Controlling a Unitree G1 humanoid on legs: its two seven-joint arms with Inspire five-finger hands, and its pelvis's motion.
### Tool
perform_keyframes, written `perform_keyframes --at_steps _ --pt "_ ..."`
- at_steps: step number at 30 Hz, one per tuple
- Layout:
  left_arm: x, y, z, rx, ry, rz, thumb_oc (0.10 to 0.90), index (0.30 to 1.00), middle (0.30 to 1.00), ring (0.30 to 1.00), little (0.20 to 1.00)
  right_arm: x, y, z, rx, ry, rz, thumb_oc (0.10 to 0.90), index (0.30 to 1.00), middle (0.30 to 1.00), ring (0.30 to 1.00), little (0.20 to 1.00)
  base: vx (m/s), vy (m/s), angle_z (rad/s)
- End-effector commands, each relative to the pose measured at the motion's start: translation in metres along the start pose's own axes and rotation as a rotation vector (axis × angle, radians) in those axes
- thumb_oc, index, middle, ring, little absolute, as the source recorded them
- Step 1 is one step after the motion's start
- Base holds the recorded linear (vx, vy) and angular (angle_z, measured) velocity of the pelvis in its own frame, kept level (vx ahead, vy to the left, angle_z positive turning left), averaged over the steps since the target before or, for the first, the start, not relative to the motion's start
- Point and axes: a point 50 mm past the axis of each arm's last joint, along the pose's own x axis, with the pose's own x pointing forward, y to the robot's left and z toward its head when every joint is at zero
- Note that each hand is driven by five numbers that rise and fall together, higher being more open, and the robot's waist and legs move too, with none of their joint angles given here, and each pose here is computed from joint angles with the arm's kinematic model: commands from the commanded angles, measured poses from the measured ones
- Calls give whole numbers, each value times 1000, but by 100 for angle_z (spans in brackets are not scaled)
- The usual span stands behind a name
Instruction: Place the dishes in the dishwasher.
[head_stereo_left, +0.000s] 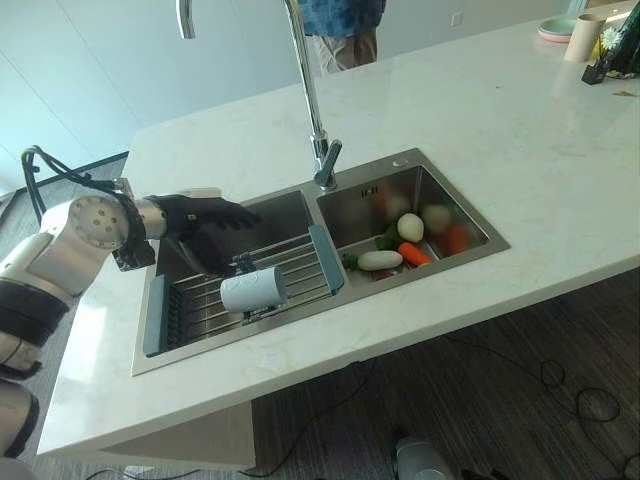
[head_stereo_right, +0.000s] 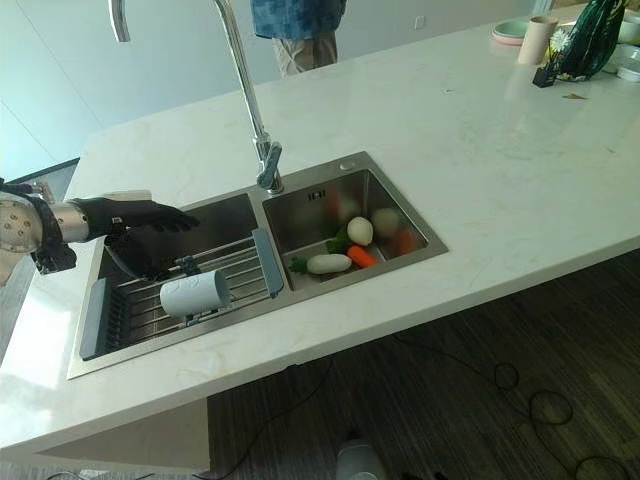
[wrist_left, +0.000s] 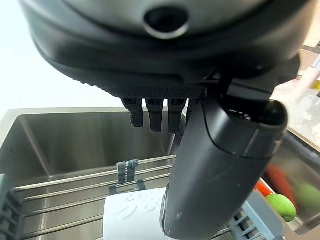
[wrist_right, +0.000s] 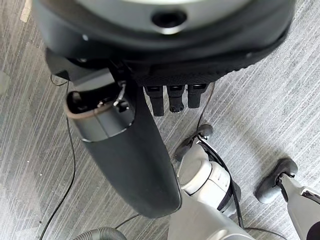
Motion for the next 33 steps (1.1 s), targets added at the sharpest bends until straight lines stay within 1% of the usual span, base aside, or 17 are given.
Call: perform_keyframes --at_steps 1,6,10,16,22,23,27,30,33 --pt "-34 46 -3 6 21 248 800 900 900 900 900 -2 -3 21 -60 -101 22 800 900 900 900 900 0 0 0" --pt "-26 33 -2 15 38 200 800 900 900 900 900 -2 -2 27 -44 -128 18 800 900 900 900 900 -2 2 -1" --pt "-23 28 -1 31 44 193 800 900 900 900 900 -1 1 31 -113 -125 36 800 900 900 900 900 0 0 0" --pt "-20 17 -4 58 58 165 800 900 900 900 900 0 5 31 -121 -121 54 800 900 900 900 900 22 -4 -1" --pt "-21 16 -11 137 105 284 800 900 900 900 900 1 10 33 -145 -130 72 800 900 900 900 900 11 0 0" --pt "-23 18 -15 156 115 357 800 900 900 900 900 1 9 30 -144 -121 67 800 900 900 900 900 33 -5 0" --pt "-24 16 -22 149 135 431 800 900 900 900 900 0 8 25 -146 -103 53 800 900 900 900 900 8 -2 0" --pt "-21 9 -27 144 142 488 800 900 900 900 900 1 9 22 -145 -102 54 800 900 900 900 900 0 0 0" --pt "-13 -2 -30 114 143 496 800 900 900 900 900 1 12 21 -154 -102 57 800 900 900 900 900 12 -17 -2"
